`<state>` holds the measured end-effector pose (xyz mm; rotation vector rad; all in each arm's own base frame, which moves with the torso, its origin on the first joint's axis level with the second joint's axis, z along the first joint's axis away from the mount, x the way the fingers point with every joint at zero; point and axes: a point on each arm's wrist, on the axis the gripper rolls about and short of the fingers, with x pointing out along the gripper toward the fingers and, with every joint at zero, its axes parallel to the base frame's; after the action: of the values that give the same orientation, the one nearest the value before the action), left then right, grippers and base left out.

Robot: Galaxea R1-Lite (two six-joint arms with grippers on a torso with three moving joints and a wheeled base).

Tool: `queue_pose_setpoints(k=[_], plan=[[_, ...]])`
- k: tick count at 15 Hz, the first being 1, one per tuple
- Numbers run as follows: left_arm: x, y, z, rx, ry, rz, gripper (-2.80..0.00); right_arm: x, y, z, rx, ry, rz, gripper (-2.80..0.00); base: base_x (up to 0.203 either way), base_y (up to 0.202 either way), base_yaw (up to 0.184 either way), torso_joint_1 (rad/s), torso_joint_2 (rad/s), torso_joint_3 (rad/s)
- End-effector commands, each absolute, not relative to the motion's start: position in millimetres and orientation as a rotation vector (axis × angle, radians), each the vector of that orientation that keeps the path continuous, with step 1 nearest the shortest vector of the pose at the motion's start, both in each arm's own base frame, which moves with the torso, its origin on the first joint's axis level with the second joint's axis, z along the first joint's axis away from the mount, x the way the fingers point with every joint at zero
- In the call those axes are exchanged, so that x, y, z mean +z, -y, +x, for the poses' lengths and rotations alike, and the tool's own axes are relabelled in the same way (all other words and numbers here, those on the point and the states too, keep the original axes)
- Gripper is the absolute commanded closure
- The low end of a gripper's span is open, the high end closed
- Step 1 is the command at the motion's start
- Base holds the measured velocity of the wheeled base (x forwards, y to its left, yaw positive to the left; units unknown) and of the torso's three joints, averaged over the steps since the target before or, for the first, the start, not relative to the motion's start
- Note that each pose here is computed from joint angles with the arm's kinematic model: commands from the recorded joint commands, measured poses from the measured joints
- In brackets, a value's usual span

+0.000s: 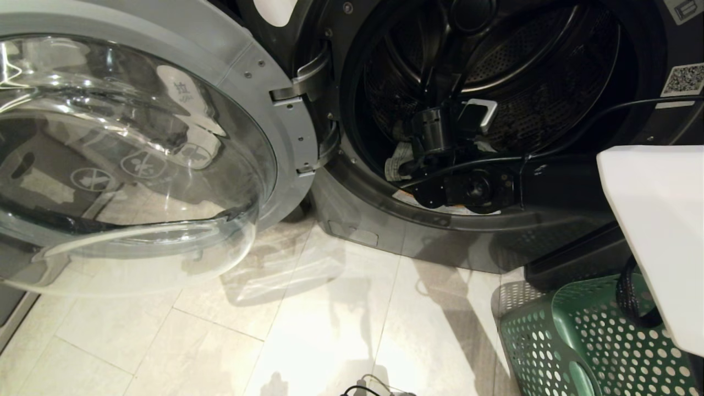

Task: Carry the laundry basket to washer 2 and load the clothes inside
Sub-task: Place the clothes into the washing machine

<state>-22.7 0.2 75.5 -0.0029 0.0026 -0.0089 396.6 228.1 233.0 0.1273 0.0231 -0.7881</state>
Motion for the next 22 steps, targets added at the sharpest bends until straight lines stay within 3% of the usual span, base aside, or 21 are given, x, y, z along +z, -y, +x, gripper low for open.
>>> queue_pose_setpoints(k=[1, 4, 5, 17, 19, 22], plan=[[75.5, -0.2, -22.6, -0.009, -0.003, -0.003, 0.00, 236.5, -226.6, 394.4, -0.796, -0.014, 0.143, 0.00, 0.000, 0.000, 0.000, 0.000, 0.00, 0.000], [75.4, -0.2, -22.6, -0.009, -0.005, -0.003, 0.00, 241.0, -224.1, 389.8, -0.798, -0.011, 0.164, 0.00, 0.000, 0.000, 0.000, 0.000, 0.00, 0.000], [75.4, -0.2, -22.6, -0.008, -0.004, -0.003, 0.00, 240.6, -226.2, 388.7, -0.794, -0.007, 0.173, -2.80, 0.000, 0.000, 0.000, 0.000, 0.00, 0.000], [75.5, -0.2, -22.6, -0.008, -0.004, -0.003, 0.00, 262.6, -222.2, 378.0, -0.732, 0.097, 0.481, -2.80, 0.000, 0.000, 0.000, 0.000, 0.00, 0.000], [75.4, -0.2, -22.6, -0.009, -0.005, -0.003, 0.00, 258.0, -213.0, 362.3, -0.681, -0.040, 0.424, -2.80, 0.000, 0.000, 0.000, 0.000, 0.00, 0.000], [75.7, -0.2, -22.6, -0.008, -0.004, -0.003, 0.00, 240.3, -200.0, 337.4, -0.593, -0.385, 0.301, -2.80, 0.000, 0.000, 0.000, 0.000, 0.00, 0.000]])
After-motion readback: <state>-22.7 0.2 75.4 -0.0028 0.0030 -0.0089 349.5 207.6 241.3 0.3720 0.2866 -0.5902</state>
